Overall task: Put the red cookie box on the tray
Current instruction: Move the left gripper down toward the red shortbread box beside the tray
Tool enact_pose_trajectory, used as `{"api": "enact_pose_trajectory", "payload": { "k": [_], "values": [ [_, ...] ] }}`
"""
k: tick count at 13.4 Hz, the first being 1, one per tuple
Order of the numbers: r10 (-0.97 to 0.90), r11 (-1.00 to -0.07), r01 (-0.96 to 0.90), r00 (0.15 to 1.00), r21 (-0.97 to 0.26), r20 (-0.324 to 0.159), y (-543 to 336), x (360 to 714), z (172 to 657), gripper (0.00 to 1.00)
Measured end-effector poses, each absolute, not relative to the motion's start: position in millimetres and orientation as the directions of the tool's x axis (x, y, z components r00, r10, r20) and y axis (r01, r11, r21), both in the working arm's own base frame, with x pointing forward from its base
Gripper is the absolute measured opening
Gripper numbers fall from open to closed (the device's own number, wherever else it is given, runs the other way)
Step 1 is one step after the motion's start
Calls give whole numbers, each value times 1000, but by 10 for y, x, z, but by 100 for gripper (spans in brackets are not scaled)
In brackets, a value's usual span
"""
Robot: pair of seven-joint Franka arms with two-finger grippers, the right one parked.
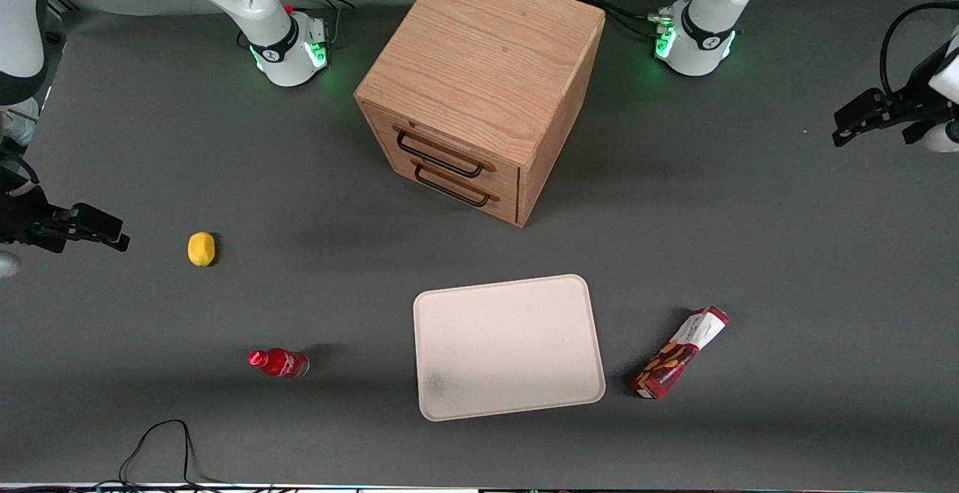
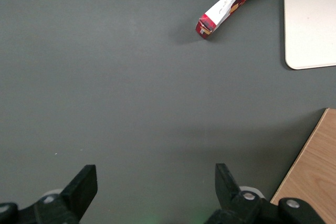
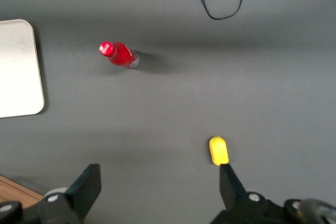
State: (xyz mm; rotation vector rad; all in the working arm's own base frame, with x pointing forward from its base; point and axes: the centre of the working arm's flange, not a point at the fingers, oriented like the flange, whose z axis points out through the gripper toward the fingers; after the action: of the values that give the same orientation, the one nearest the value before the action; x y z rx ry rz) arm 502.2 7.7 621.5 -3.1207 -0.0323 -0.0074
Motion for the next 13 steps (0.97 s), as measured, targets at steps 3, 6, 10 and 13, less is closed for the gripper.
{"api": "enact_pose_trajectory", "payload": {
  "k": [3,6,10,13],
  "values": [
    [21,-1000,21,1000,-23,-2,74,5004,6190,100],
    [26,-999,26,1000,-24,-13,101,5004,6141,100],
    [15,-1000,14,998,-16,-66,51,5176,5822,100],
    [-24,-1000,-24,1000,17,7,-213,5731,5236,100]
  ]
}}
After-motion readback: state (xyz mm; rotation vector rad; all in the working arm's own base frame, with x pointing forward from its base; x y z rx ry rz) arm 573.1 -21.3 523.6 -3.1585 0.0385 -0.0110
